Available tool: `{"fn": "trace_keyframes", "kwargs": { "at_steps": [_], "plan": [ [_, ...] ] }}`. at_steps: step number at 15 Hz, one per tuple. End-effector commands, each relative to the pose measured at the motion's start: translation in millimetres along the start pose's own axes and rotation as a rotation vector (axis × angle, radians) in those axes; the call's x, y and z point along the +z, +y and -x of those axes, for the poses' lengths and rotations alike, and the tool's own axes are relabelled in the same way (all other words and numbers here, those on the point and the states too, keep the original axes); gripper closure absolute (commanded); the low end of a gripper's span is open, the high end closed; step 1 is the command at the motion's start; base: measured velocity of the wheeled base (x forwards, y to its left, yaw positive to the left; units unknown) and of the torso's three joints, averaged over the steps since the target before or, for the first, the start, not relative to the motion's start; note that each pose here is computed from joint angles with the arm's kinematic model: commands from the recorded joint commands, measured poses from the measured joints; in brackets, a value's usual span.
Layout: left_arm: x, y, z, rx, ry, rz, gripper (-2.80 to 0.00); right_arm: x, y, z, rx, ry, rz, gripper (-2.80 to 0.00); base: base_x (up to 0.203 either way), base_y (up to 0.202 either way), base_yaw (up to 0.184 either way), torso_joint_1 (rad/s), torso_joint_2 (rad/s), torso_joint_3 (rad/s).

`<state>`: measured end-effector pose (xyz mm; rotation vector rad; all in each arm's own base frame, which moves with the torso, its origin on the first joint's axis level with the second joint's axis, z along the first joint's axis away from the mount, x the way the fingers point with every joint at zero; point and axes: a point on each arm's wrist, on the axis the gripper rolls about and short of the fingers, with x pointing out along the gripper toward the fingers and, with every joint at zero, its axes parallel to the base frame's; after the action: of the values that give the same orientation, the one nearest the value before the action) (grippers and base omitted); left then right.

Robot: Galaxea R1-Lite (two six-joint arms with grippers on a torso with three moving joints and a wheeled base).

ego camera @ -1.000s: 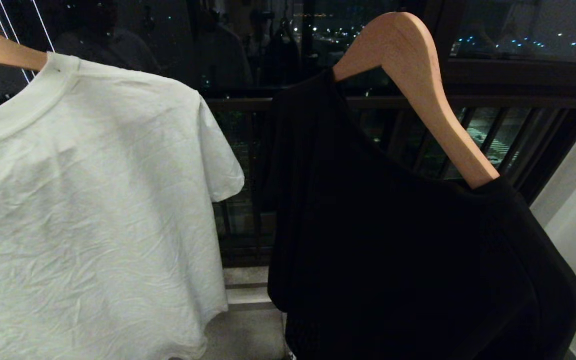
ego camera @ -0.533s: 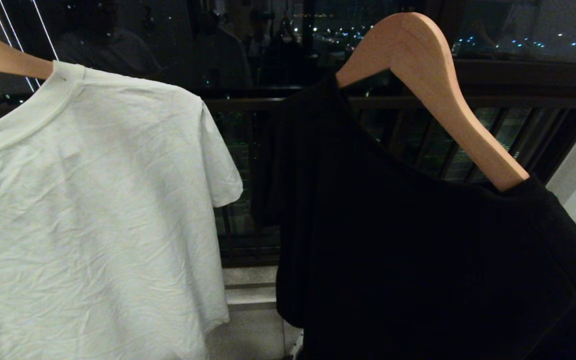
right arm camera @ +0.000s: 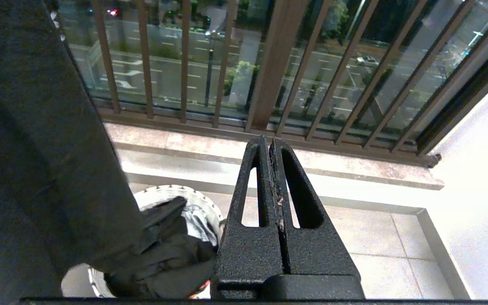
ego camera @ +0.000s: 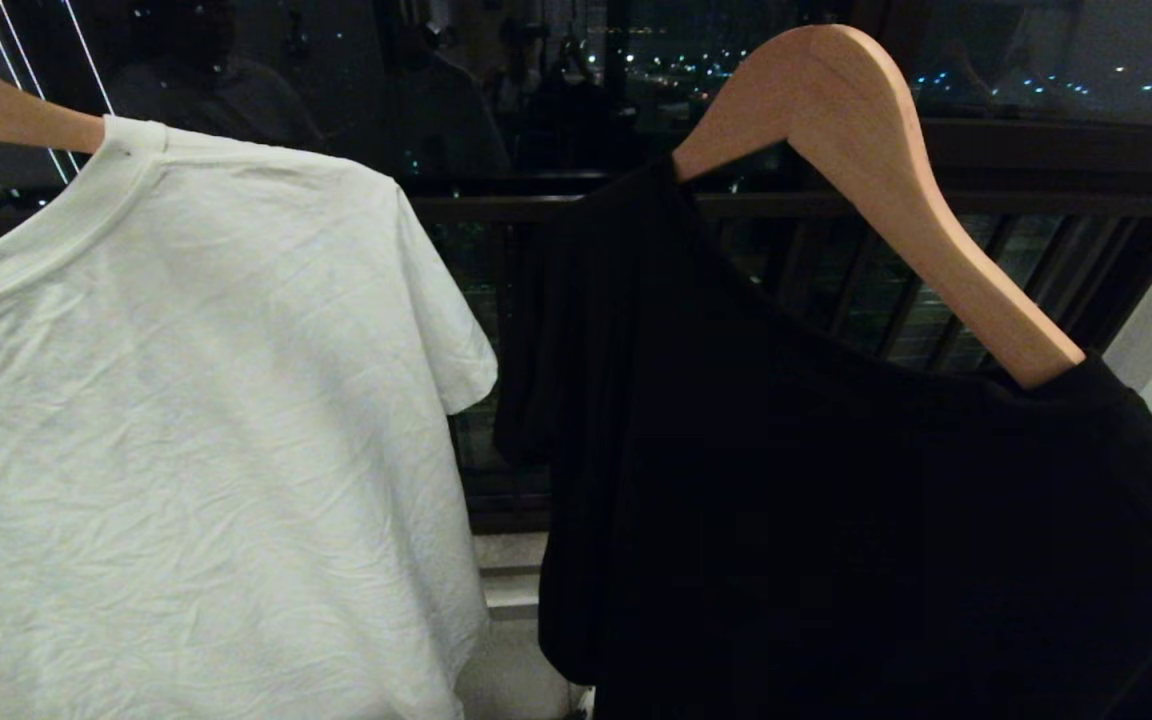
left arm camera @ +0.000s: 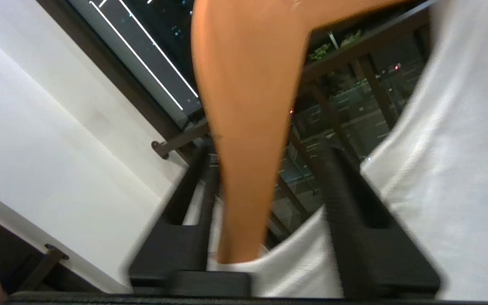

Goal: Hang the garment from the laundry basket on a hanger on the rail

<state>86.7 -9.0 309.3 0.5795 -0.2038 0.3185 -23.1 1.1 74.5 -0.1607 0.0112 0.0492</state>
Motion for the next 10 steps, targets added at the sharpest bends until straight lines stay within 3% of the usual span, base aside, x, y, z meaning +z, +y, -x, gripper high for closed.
{"fn": "trace_keyframes", "kwargs": {
  "at_steps": [1,7,10],
  "plan": [
    [1,0.8,0,0.006,-0.004,0.000,-2.80,0,0,0,0.001,0.000,0.000,0.00,0.000,0.000,0.000,0.000,0.00,0.000],
    [9,4.9,-3,0.011,-0.022,0.008,-2.80,0,0,0,0.001,0.002,0.000,0.00,0.000,0.000,0.000,0.000,0.00,0.000],
    [13,13.6,7,0.027,-0.064,0.043,-2.80,0,0,0,0.001,0.002,0.000,0.00,0.000,0.000,0.000,0.000,0.00,0.000]
  ]
}}
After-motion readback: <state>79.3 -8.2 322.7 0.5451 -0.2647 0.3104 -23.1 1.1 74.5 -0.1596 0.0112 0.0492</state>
